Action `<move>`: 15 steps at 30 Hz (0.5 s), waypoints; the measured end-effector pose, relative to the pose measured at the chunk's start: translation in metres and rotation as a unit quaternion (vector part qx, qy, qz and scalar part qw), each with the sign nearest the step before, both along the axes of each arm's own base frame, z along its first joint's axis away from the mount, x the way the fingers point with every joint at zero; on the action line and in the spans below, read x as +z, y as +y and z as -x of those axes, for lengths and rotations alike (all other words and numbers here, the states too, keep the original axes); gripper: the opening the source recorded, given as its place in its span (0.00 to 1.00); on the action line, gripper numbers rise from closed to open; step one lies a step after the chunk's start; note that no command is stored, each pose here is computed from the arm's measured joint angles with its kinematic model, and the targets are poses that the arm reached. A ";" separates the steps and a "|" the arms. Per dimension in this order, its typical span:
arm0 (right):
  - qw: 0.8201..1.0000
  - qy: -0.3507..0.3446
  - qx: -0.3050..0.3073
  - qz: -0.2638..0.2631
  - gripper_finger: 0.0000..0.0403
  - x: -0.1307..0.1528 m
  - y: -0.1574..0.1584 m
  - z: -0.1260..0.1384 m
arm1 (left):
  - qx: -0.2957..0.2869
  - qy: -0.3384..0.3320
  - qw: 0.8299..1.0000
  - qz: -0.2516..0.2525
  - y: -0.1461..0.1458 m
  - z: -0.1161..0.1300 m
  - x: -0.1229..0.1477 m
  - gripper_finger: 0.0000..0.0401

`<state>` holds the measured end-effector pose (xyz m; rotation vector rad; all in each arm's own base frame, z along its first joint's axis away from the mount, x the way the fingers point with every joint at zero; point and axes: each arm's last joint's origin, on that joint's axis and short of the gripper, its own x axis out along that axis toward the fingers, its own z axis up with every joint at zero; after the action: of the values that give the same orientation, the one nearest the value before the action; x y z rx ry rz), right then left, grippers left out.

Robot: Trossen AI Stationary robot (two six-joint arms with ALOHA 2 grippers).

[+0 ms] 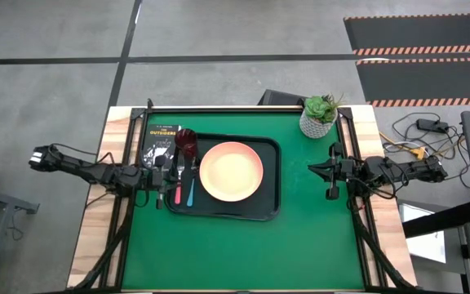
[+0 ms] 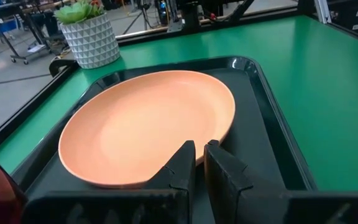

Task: Pick and place plate/cup/fork/spoon on tray
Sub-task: Return to Home Position

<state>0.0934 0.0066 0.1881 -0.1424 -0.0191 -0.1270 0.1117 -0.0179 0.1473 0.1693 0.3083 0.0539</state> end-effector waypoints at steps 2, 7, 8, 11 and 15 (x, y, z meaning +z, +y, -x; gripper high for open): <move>1.000 0.000 0.000 0.000 0.02 0.000 0.000 0.000 | 0.000 0.003 1.000 -0.001 0.000 0.000 -0.001 0.04; 1.000 0.000 0.000 0.000 0.02 0.000 0.000 0.000 | 0.000 0.011 1.000 -0.003 0.000 -0.001 -0.002 0.04; 1.000 0.000 0.000 0.000 0.02 0.000 0.000 0.000 | 0.000 0.012 1.000 -0.003 0.000 -0.001 -0.002 0.04; 1.000 0.000 0.000 0.000 0.02 0.000 0.000 0.000 | 0.000 0.016 1.000 -0.004 0.000 -0.001 -0.003 0.04; 1.000 0.000 0.000 0.000 0.02 0.000 0.000 0.000 | 0.000 0.019 1.000 -0.004 0.000 -0.002 -0.004 0.04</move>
<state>0.0934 0.0066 0.1881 -0.1425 -0.0191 -0.1269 0.1132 -0.0183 0.1436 0.1793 0.3454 0.0521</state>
